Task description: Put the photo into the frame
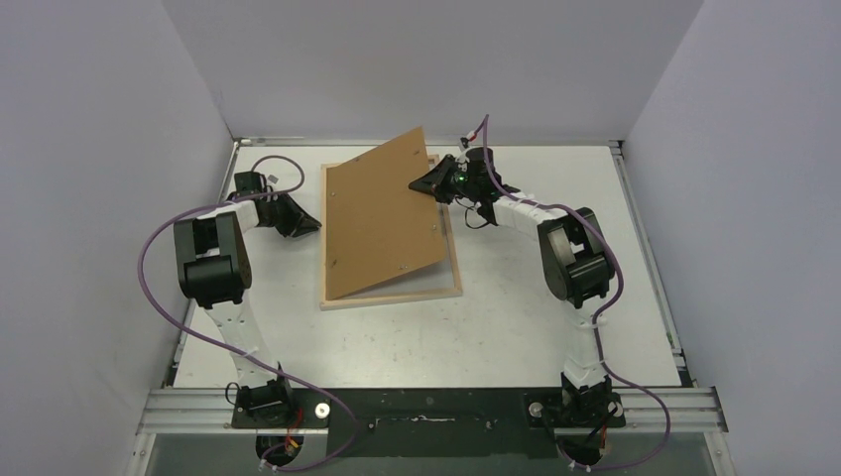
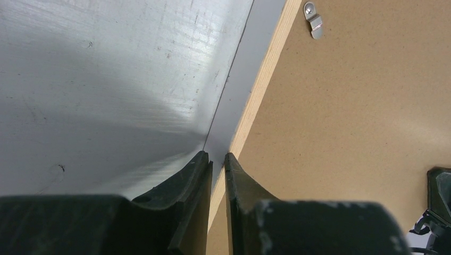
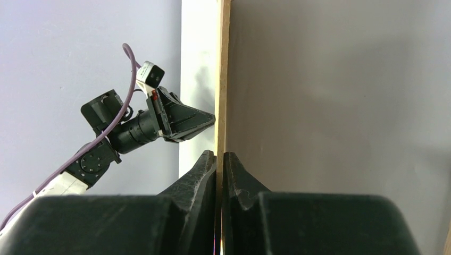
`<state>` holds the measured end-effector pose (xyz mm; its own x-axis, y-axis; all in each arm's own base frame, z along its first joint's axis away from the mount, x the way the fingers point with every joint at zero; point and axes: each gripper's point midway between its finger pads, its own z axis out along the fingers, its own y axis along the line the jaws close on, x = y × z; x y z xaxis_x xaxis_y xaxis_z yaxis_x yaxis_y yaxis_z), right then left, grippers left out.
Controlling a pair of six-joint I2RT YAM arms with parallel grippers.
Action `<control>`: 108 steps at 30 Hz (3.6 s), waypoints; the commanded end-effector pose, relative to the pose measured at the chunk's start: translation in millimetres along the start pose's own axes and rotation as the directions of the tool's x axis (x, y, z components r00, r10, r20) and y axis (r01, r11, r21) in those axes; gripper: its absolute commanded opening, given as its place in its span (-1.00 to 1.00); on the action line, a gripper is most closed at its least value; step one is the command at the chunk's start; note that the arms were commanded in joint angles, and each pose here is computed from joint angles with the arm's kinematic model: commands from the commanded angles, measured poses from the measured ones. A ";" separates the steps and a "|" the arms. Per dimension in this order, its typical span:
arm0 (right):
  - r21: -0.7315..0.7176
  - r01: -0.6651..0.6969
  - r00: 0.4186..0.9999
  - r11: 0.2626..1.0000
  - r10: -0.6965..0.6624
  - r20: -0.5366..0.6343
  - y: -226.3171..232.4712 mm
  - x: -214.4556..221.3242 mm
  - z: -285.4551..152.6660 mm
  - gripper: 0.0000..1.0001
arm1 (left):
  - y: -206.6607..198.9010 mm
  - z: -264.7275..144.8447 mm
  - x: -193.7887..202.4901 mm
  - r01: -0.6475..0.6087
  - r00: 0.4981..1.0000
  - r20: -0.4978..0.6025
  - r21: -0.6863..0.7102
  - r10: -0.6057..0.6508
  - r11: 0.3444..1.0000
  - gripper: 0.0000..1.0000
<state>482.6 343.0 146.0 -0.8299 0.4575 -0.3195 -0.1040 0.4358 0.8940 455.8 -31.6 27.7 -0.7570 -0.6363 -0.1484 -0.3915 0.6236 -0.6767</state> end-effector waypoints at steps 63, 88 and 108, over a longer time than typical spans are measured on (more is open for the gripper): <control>0.110 0.128 0.985 0.986 -0.113 -0.129 -35.1 14.4 11.3 0.17 | 8.9 4.6 1.5 0.000 0.998 -0.061 -0.017 -0.001 1.000 -0.73; 0.465 0.273 0.959 0.842 -0.203 -0.196 -62.6 1.2 -31.0 0.36 | 7.3 2.2 2.0 0.002 0.998 -0.066 -0.020 -0.004 1.000 -0.73; 0.457 0.225 0.967 0.861 -0.140 -0.213 -61.5 20.2 -24.5 0.14 | 8.2 3.5 1.5 0.008 0.997 -0.072 -0.023 -0.010 1.000 -0.72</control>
<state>462.9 287.1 59.8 -0.9124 0.2106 -0.3508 0.0073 0.8656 0.5008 455.9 -31.1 27.4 -0.7776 -0.6200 -0.1043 -0.3984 0.6142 -0.6812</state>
